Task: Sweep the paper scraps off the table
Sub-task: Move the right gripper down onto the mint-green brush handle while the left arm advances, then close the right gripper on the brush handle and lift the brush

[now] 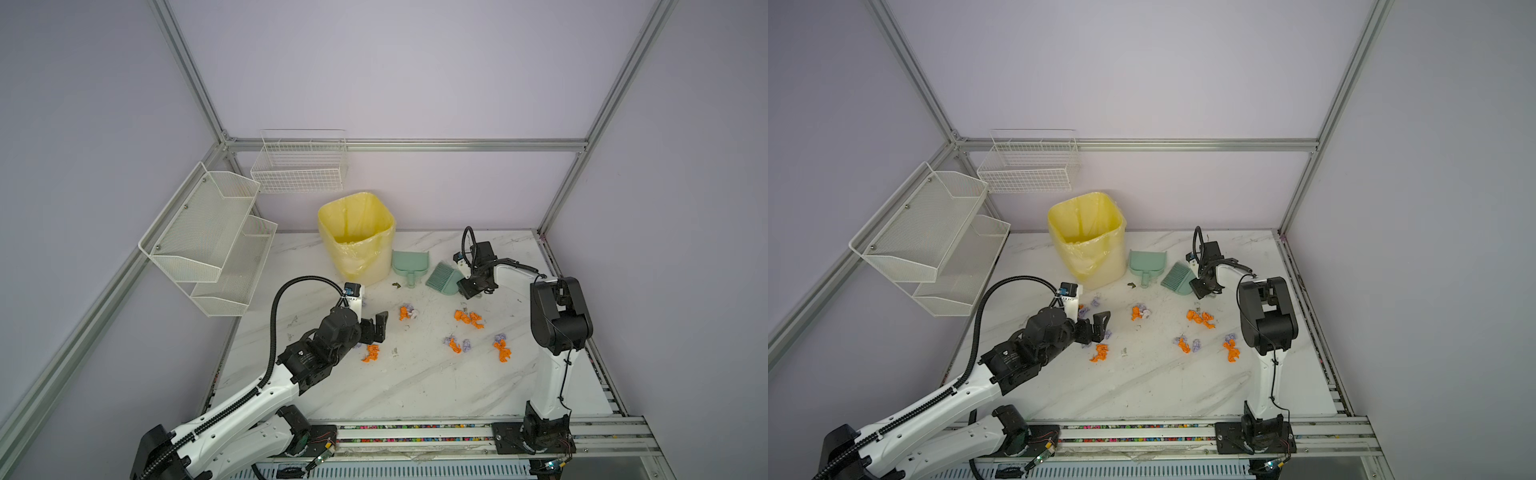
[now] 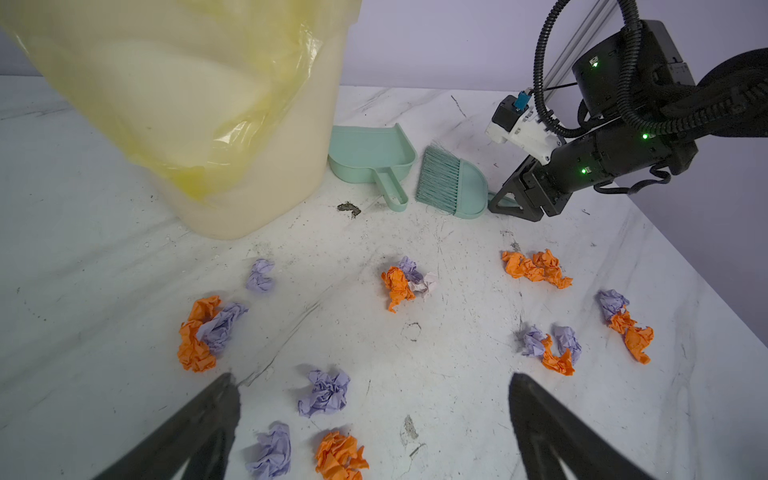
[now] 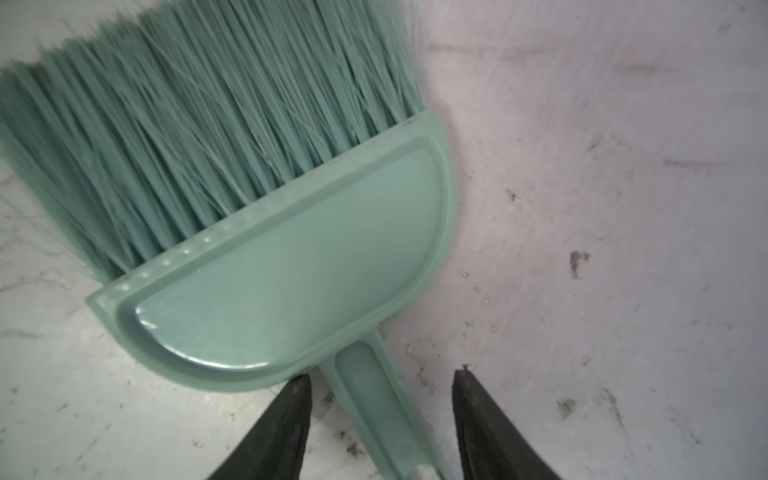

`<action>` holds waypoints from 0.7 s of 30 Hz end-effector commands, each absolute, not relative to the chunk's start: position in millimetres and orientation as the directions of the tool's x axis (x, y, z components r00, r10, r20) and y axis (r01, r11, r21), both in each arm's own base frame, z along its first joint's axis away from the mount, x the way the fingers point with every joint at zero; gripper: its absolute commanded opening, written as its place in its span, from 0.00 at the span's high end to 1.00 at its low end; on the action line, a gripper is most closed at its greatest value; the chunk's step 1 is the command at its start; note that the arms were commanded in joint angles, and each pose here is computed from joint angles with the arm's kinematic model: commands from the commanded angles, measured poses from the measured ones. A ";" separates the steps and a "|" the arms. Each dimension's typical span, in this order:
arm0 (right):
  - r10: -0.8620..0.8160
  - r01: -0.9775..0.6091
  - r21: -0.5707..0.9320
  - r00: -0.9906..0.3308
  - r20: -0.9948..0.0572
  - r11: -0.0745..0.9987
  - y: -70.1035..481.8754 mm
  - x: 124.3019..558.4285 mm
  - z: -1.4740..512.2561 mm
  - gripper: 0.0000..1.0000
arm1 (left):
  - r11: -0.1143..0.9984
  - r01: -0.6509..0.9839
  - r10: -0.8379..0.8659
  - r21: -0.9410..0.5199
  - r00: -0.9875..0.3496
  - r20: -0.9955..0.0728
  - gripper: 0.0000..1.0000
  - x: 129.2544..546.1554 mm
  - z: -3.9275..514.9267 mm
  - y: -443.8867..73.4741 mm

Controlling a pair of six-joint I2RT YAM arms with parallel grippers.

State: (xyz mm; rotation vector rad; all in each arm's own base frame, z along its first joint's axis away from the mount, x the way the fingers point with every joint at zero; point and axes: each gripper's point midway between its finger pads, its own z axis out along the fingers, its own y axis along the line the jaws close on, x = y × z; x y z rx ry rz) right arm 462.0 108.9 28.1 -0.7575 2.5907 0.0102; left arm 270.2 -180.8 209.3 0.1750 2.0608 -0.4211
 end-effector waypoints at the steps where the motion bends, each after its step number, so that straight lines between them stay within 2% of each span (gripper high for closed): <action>1: -0.512 -0.524 -0.035 -0.813 -0.276 0.851 106.3 430.7 -12.9 0.51 | 0.907 0.335 -0.096 -0.257 -0.428 -0.899 0.00 276.1 257.6 -190.4; 5: -0.505 -0.516 -0.013 -0.831 -0.233 0.856 105.4 423.5 -27.2 0.59 | 0.904 0.340 -0.094 -0.258 -0.430 -0.898 0.00 275.1 257.7 -190.8; 11: -0.490 -0.504 0.024 -0.850 -0.194 0.864 107.6 416.2 -39.5 0.76 | 0.897 0.347 -0.106 -0.274 -0.432 -0.896 0.00 271.2 260.5 -190.2; 21: -0.337 -0.382 0.091 -0.887 -0.316 0.920 105.7 441.3 4.1 0.82 | 0.874 0.391 -0.097 -0.288 -0.440 -0.893 0.00 265.7 267.2 -196.9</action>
